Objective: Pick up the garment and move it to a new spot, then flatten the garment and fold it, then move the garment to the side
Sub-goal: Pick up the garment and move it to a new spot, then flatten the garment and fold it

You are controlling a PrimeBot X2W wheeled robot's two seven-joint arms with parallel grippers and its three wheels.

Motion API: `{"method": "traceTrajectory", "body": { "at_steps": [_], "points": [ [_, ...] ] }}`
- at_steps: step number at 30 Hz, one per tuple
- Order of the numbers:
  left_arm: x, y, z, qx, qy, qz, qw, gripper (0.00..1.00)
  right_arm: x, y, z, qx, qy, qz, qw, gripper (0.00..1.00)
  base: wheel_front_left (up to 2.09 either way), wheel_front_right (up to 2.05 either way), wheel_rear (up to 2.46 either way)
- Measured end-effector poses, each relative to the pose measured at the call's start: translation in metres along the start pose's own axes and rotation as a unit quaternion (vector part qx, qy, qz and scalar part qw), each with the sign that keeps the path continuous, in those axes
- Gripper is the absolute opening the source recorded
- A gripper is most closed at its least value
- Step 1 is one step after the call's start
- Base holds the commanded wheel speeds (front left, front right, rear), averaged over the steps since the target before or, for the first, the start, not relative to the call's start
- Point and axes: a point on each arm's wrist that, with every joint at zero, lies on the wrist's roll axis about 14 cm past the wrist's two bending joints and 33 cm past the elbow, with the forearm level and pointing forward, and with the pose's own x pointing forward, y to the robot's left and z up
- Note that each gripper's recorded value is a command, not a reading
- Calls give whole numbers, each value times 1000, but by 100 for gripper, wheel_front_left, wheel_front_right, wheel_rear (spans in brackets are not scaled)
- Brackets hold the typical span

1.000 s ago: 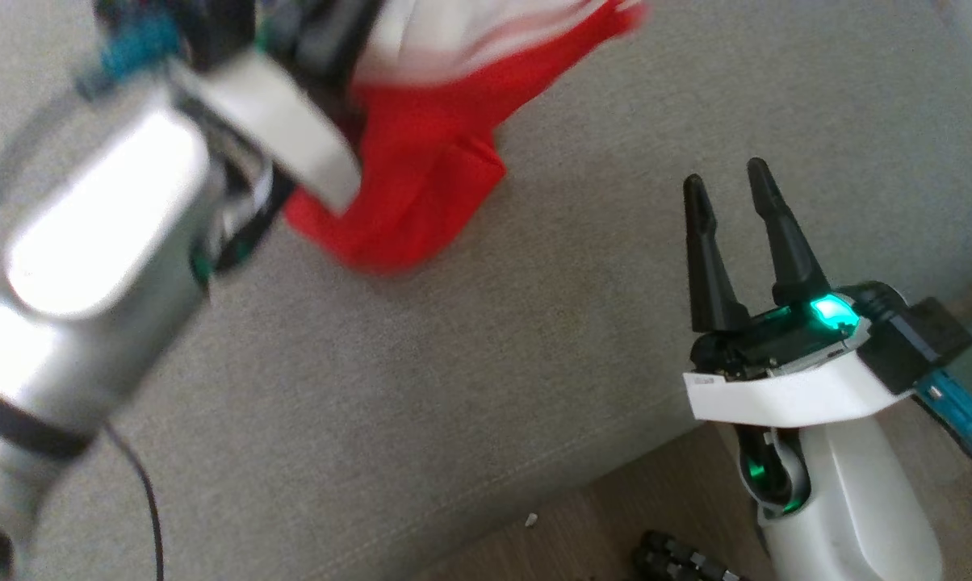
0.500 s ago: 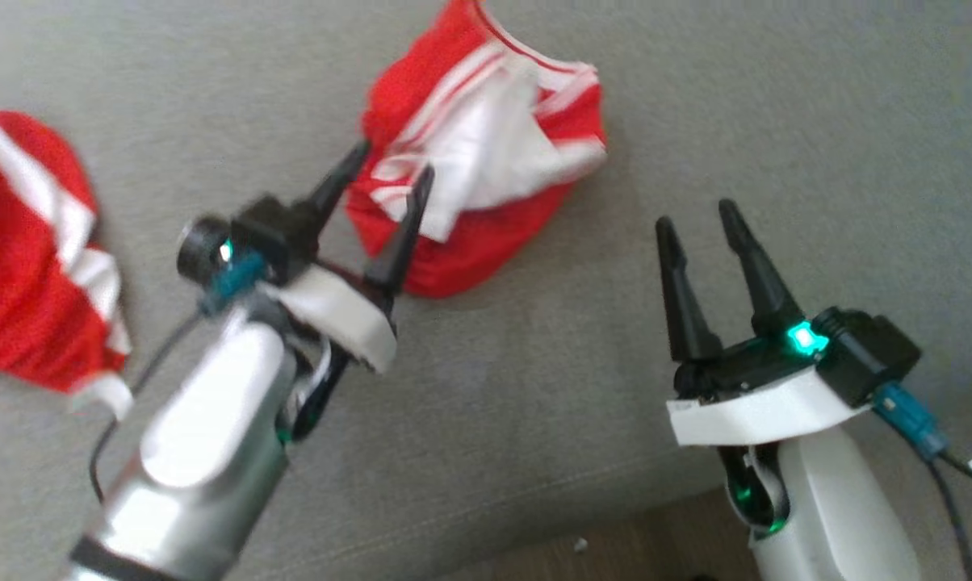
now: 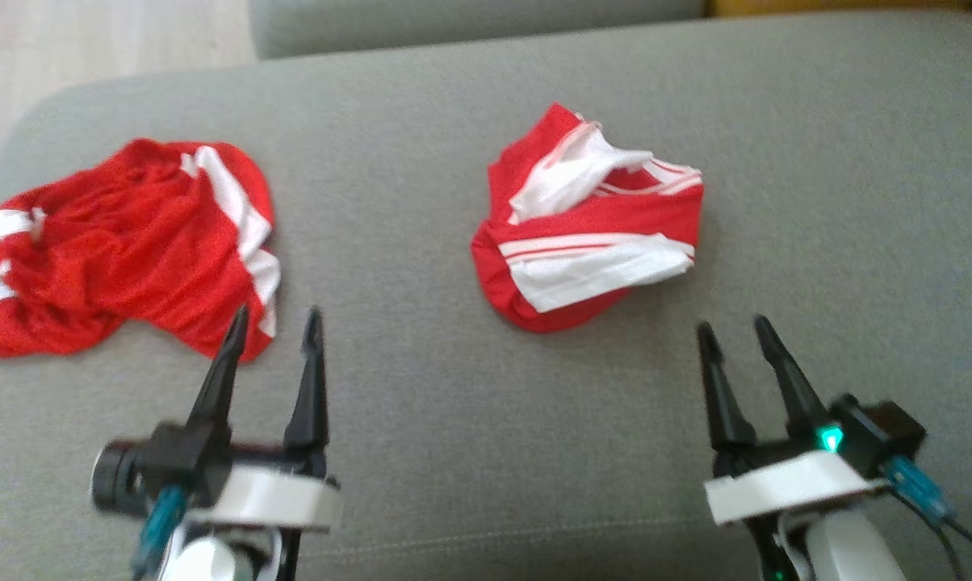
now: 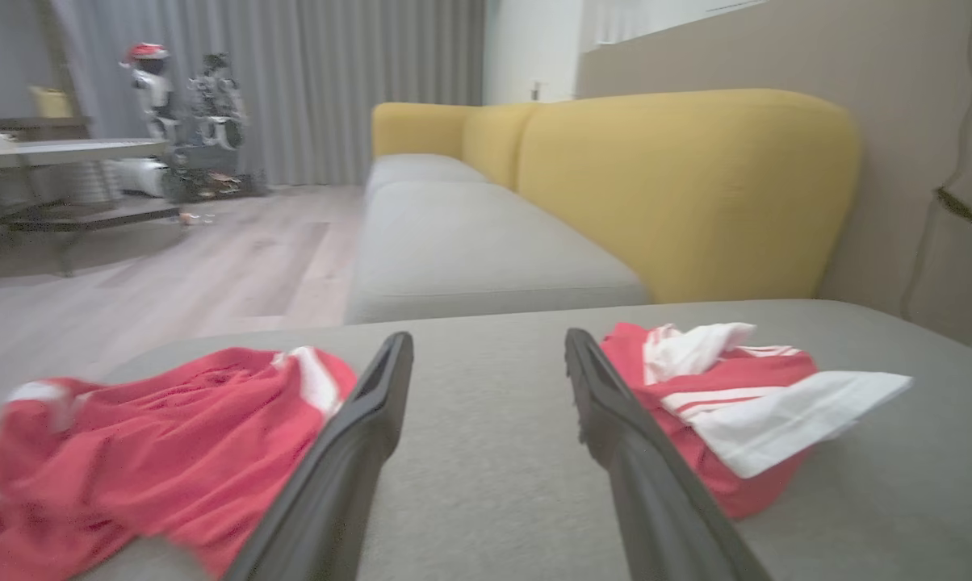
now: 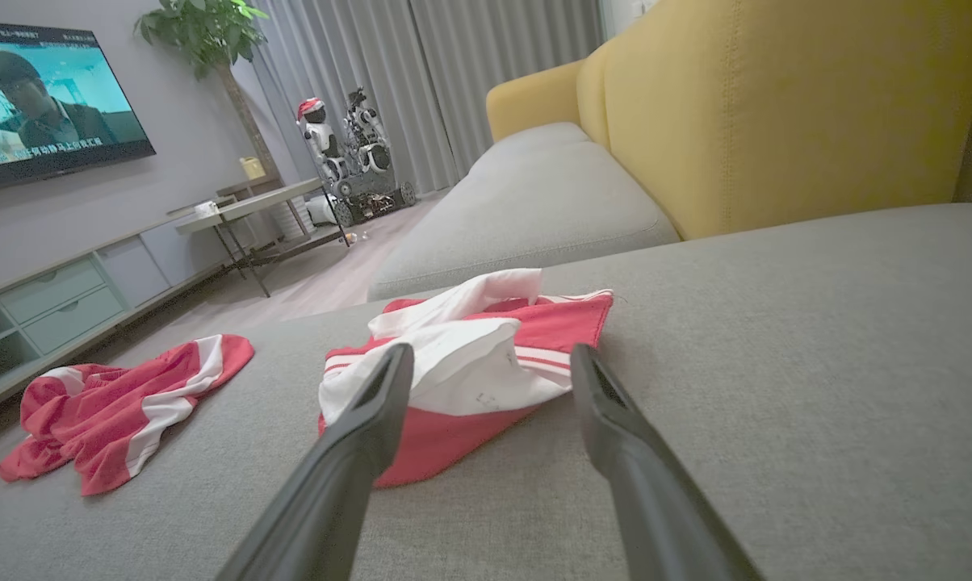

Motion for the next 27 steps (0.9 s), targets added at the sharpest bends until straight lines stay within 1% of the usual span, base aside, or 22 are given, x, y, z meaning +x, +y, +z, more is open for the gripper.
{"method": "traceTrajectory", "body": {
  "at_steps": [4,6,9,11,27],
  "points": [
    [-36,19,6,15,-2,49,999,100,-13,-7,-4,9,4,-17,1000,100,0,0,0],
    [-52,20,2,34,8,54,998,100,-19,-7,-6,10,6,-20,1000,100,0,0,0],
    [-72,20,-4,40,22,62,997,100,-26,-5,-7,10,6,-20,1000,100,0,0,0],
    [-82,18,-6,53,28,63,996,100,-31,-8,-6,14,4,-28,1000,100,0,0,0],
    [-80,14,-3,61,22,55,996,100,-39,-14,-5,14,2,-40,999,100,0,0,0]
  ]
}}
